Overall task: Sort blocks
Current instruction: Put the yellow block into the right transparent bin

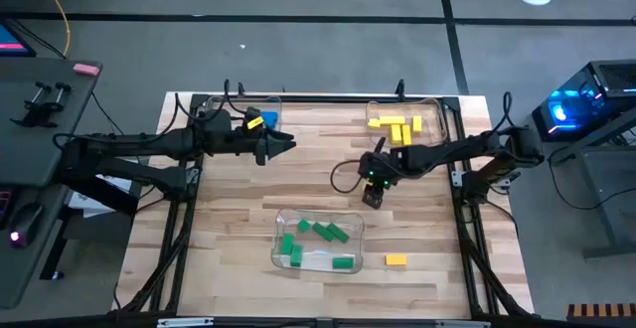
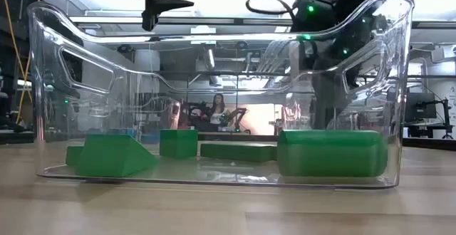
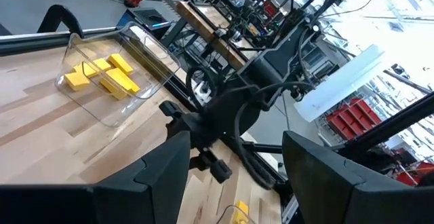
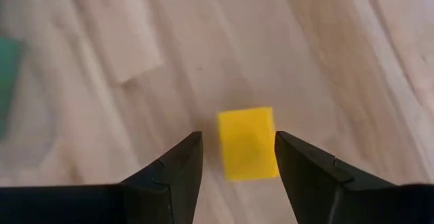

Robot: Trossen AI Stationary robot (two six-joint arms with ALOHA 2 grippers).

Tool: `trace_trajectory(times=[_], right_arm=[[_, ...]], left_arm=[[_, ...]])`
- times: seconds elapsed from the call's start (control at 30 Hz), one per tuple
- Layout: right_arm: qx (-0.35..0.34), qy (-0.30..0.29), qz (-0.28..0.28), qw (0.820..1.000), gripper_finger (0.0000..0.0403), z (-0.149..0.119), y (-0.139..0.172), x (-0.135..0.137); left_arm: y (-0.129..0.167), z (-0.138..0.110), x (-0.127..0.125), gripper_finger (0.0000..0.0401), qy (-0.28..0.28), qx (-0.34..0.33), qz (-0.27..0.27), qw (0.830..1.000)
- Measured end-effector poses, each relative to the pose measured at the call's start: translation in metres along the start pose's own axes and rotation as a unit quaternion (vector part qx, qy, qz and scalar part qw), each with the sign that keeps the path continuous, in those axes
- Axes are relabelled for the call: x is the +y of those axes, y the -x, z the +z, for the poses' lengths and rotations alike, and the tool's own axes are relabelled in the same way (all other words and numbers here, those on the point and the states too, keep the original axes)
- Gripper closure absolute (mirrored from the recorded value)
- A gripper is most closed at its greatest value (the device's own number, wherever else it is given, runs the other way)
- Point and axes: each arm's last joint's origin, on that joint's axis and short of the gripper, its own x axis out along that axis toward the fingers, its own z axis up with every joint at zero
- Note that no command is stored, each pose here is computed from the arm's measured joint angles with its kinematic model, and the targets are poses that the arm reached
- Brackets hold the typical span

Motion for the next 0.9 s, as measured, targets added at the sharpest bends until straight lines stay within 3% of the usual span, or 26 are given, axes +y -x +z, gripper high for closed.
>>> trace_trajectory(times=[0.3, 0.73, 0.9], right_arm=[[-0.013, 0.002, 0.003, 1.000, 0.0222, -0.015, -0.015, -0.001], [-0.018, 0.062, 0.013, 0.998, 0.0222, -0.013, -0.038, 0.007], [-0.015, 0.057, 0.009, 0.998, 0.0264, -0.014, -0.038, 0.007]], left_arm=[[0.000, -0.001, 0.001, 0.0181, 0.000, 0.006, 0.006, 1.000], [0.000, -0.001, 0.001, 0.0181, -0.008, 0.007, 0.007, 1.000], [0.000, -0.001, 0.001, 0.0181, -0.009, 0.007, 0.007, 1.000]])
